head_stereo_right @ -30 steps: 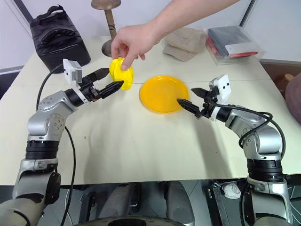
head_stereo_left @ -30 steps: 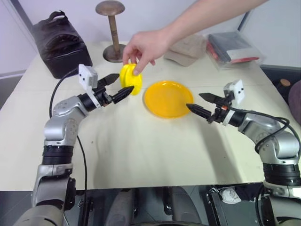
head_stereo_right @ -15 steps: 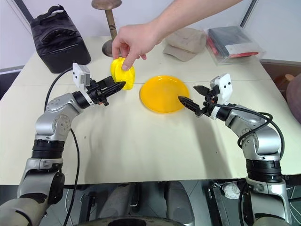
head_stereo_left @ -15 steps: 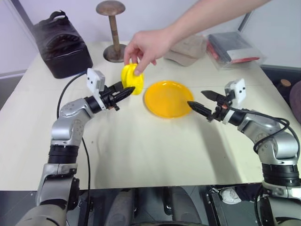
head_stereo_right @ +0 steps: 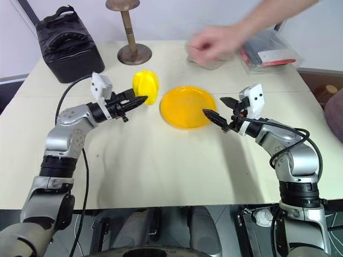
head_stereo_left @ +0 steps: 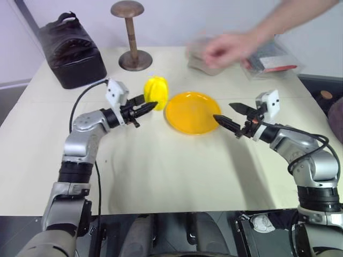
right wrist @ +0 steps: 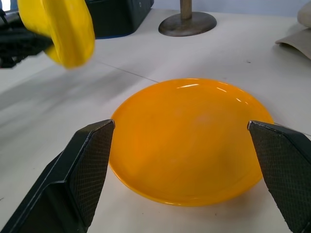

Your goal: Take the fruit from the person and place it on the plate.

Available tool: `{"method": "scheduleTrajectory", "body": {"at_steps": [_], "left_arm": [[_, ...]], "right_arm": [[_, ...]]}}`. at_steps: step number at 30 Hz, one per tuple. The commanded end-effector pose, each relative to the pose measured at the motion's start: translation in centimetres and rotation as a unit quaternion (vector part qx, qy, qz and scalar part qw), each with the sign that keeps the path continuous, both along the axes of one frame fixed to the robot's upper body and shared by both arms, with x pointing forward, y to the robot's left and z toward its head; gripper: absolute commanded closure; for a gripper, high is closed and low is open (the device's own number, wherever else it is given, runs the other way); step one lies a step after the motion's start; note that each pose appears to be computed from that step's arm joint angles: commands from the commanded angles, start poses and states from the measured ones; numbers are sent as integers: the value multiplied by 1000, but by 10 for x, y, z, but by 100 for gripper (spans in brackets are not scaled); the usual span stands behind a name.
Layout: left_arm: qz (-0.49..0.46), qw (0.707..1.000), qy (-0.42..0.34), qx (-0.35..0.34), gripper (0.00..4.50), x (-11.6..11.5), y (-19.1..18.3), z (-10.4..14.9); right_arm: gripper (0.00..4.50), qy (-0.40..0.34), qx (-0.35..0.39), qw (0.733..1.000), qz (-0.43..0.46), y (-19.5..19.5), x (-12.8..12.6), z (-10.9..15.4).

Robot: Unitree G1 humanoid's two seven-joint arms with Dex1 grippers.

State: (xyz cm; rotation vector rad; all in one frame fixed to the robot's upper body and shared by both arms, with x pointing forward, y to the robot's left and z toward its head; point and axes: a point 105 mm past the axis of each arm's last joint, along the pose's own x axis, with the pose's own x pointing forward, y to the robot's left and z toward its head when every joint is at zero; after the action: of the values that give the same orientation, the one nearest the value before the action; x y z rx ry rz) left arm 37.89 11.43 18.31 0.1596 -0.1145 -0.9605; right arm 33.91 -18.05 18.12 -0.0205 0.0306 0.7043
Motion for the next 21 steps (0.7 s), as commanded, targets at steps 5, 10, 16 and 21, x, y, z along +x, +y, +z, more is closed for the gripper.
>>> {"method": "scheduleTrajectory", "body": {"at_steps": [5,10,16,21], "left_arm": [[-35,992,-53,110,336,31,-42,-2],[-55,977,-85,186,336,42,-64,-8],[-71,955,-128,258,336,46,-80,-11],[-72,947,-143,277,96,47,-85,-11]], "right_arm": [[0,-27,15,1000,-6,2,-2,8],[0,-26,22,999,-16,2,-7,5],[0,-25,31,999,-26,4,-11,1],[0,-27,35,998,-35,2,-11,0]]}}
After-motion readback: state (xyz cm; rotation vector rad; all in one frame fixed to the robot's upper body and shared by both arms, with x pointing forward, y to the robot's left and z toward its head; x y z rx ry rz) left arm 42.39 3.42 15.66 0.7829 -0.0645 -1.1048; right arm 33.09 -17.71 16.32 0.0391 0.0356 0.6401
